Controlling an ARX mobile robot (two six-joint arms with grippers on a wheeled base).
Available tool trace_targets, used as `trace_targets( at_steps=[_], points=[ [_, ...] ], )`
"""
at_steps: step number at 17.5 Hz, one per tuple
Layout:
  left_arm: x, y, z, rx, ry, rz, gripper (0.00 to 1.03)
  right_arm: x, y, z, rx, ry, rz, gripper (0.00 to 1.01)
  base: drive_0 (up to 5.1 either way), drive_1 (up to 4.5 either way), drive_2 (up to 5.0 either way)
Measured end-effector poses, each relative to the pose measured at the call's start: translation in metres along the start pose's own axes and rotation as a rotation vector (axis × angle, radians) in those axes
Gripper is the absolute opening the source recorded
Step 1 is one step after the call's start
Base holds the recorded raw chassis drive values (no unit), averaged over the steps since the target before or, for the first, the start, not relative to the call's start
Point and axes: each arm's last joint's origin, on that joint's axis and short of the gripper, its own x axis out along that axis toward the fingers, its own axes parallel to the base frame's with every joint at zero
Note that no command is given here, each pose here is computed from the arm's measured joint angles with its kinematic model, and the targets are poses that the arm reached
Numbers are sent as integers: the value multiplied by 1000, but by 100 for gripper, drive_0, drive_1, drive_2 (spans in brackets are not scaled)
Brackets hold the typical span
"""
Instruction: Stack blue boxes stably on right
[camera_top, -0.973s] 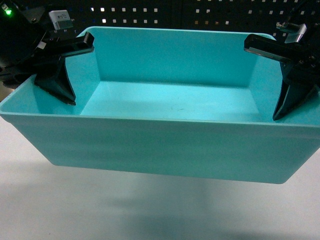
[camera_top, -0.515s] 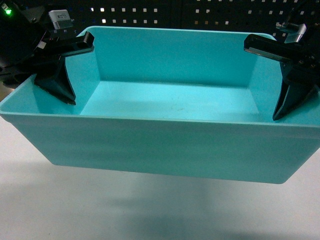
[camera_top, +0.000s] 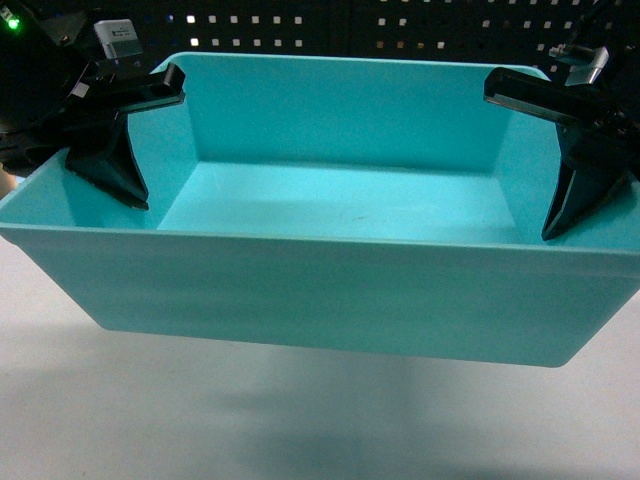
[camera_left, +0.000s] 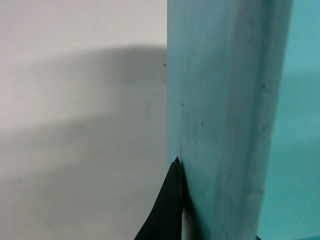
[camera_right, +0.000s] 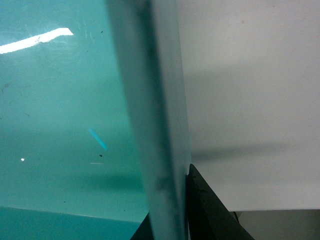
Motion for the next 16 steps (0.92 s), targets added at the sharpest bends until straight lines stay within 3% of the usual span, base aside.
trace_targets(
  at_steps=[7,16],
  points=[
    [0,-2,0,4,-1,-4,2,0,0,0,0,0,0,2,0,0,0],
    [-2,-4,-1,6,-4,-5,2,-1,-1,0,1,3,-2,2,215,-630,-57]
  ],
)
